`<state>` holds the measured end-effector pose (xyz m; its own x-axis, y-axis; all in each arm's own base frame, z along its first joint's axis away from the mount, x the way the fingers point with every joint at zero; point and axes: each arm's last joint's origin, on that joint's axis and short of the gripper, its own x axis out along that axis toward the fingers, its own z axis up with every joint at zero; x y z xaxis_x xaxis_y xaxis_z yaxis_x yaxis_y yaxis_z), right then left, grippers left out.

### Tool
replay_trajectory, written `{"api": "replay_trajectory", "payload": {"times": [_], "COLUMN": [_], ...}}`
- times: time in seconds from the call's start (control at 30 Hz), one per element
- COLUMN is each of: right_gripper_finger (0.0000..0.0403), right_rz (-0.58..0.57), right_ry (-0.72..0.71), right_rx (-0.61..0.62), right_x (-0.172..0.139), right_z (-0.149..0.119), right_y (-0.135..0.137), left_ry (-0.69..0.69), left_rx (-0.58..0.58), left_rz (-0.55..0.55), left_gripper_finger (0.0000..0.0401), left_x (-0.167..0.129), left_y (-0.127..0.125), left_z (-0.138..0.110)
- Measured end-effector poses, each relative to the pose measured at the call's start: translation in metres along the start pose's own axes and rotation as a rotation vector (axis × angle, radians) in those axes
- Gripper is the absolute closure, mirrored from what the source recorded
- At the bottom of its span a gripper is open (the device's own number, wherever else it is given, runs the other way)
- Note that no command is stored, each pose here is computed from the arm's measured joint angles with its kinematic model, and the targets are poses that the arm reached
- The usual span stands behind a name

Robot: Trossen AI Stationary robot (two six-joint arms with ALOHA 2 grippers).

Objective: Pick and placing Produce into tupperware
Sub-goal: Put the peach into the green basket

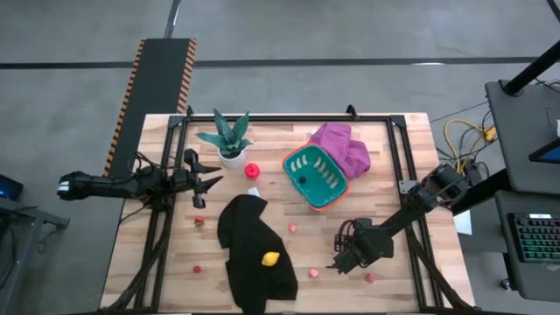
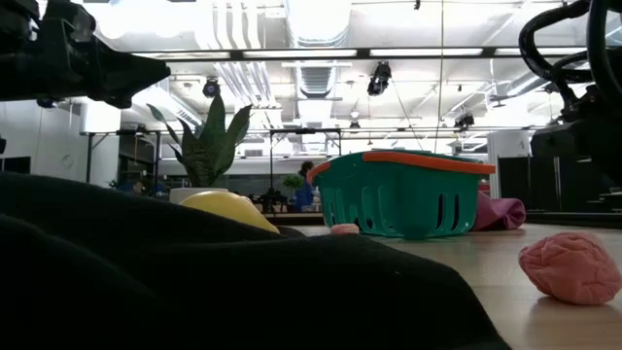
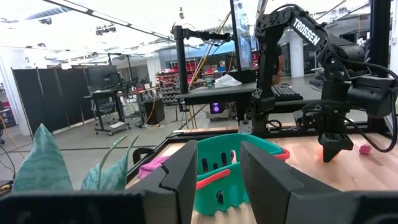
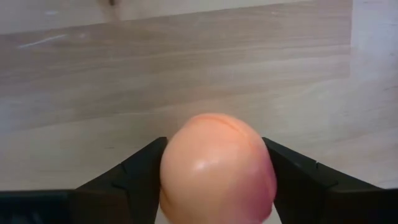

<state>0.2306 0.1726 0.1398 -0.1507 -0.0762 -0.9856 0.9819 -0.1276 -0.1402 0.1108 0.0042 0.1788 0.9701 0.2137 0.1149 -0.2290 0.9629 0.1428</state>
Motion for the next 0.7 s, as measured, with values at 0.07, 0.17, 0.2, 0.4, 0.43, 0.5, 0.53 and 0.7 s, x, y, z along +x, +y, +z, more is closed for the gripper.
{"api": "replay_trajectory", "payload": {"times": [0.07, 0.17, 0.2, 0.4, 0.43, 0.5, 0.53, 0.7], "right_gripper_finger": [0.0182, 0.0195, 0.0197, 0.0194, 0.0193, 0.0194, 0.0194, 0.0195], "right_rz": [0.0, 0.0, 0.0, 0.0, 0.001, 0.001, 0.001, 0.002], "right_ry": [0.0, 0.002, 0.002, 0.002, 0.002, 0.002, 0.002, 0.003], "right_rx": [0.0, -0.001, -0.001, -0.004, -0.004, -0.004, -0.004, -0.01], "right_x": [-0.0002, -0.0006, -0.0006, -0.0007, -0.0007, -0.0007, -0.0007, -0.0008], "right_z": [0.0001, 0.0002, 0.0002, 0.0001, 0.0001, 0.0001, 0.0001, -0.0003], "right_y": [-0.0001, -0.0001, -0.0001, 0.0, 0.0, 0.0, 0.0, -0.0004], "left_ry": [0.003, 0.002, 0.002, 0.003, 0.003, 0.004, 0.003, 0.004], "left_rx": [0.001, 0.0, 0.0, 0.001, 0.001, 0.001, 0.001, 0.001], "left_rz": [-0.001, 0.0, -0.001, -0.001, -0.001, -0.001, -0.001, -0.001], "left_gripper_finger": [0.0293, 0.0293, 0.0293, 0.0293, 0.0293, 0.0293, 0.0293, 0.0293], "left_x": [0.0001, 0.0001, 0.0001, 0.0002, 0.0002, 0.0002, 0.0002, 0.0002], "left_y": [-0.0001, 0.0, -0.0001, -0.0001, -0.0001, -0.0001, -0.0001, -0.0001], "left_z": [-0.0003, -0.0002, -0.0002, -0.0003, -0.0003, -0.0004, -0.0003, -0.0004]}}
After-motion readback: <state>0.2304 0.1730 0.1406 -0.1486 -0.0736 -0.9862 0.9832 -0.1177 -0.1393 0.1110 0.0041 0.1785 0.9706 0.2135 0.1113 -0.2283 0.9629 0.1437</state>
